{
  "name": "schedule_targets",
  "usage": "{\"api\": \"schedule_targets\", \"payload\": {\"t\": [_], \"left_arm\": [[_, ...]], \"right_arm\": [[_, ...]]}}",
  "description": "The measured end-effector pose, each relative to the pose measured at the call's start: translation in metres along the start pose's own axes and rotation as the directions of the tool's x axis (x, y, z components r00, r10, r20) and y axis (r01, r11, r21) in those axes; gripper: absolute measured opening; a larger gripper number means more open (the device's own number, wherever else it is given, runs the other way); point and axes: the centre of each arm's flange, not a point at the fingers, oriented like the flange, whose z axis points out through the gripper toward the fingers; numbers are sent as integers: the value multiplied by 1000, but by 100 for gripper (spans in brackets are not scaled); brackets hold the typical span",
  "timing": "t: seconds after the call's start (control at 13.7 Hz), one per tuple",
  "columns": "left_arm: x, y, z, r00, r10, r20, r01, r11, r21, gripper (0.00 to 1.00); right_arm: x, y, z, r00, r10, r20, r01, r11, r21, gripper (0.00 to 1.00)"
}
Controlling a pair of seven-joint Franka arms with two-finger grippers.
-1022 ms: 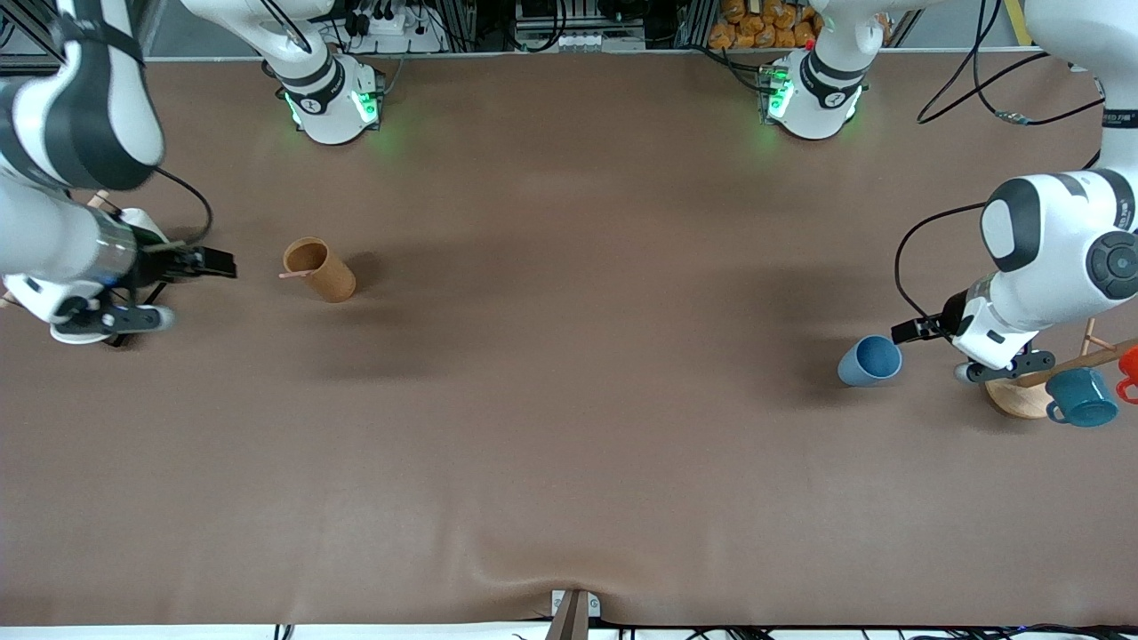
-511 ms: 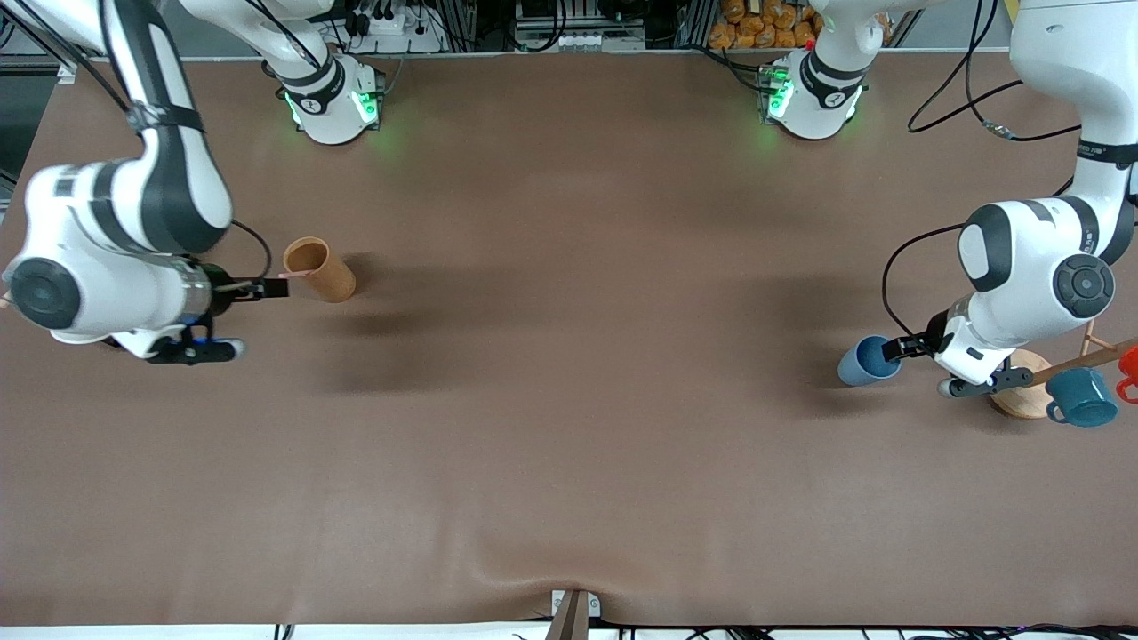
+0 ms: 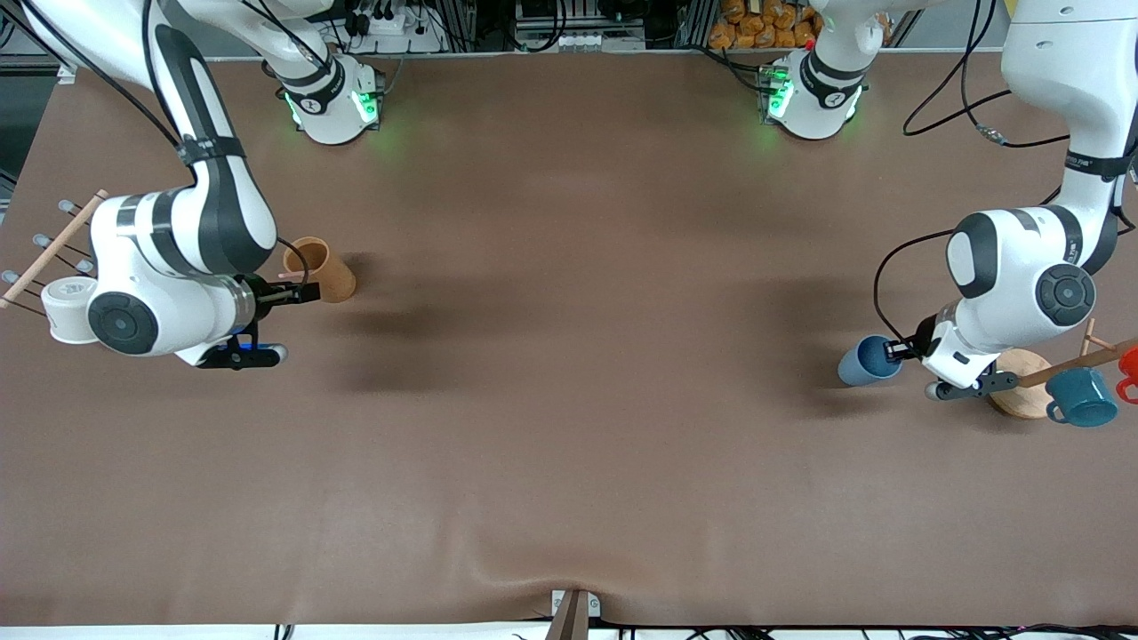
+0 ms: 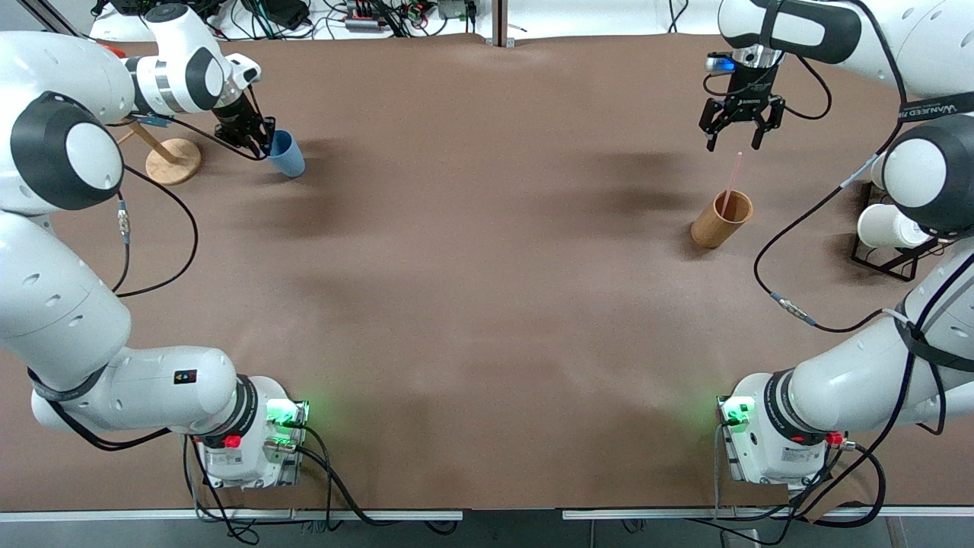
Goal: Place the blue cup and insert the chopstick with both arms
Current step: 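Grasp the blue cup with the left gripper while the right gripper grasps the chopstick, then place the blue cup mid-table with the left gripper while the right gripper lifts the chopstick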
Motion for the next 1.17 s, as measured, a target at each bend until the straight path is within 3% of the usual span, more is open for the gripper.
{"api": "schedule_targets", "payload": {"t": [0.07,0.22,0.29,0.44,0.58,0.88,1.17], "left_arm": [[1,3,-2,1000,4,-5,-4,1000,-2,5],[3,7,-5,1000,10,-12,-10,1000,-5,5],[4,11,-8,1000,17,-19,-17,1000,-8,5],[4,35,-27,997,55,-47,-56,998,-23,5],[-8,88,-62,992,112,-51,-115,992,-43,5],[-56,225,-112,995,87,-44,-91,991,-100,5],[-124,340,-96,999,51,11,-49,993,-107,5]], "right_arm": [[0,1,3,1000,2,13,-2,1000,0,100],[-1,1,4,1000,1,30,-1,1000,-2,93],[-2,1,5,999,1,35,-1,1000,-2,80],[-3,1,5,999,2,42,-2,1000,-3,75],[-3,2,6,999,2,44,-2,1000,-3,54],[-3,2,6,999,3,46,-3,1000,-2,50],[-4,3,6,999,4,53,-4,1000,-2,46]]}}
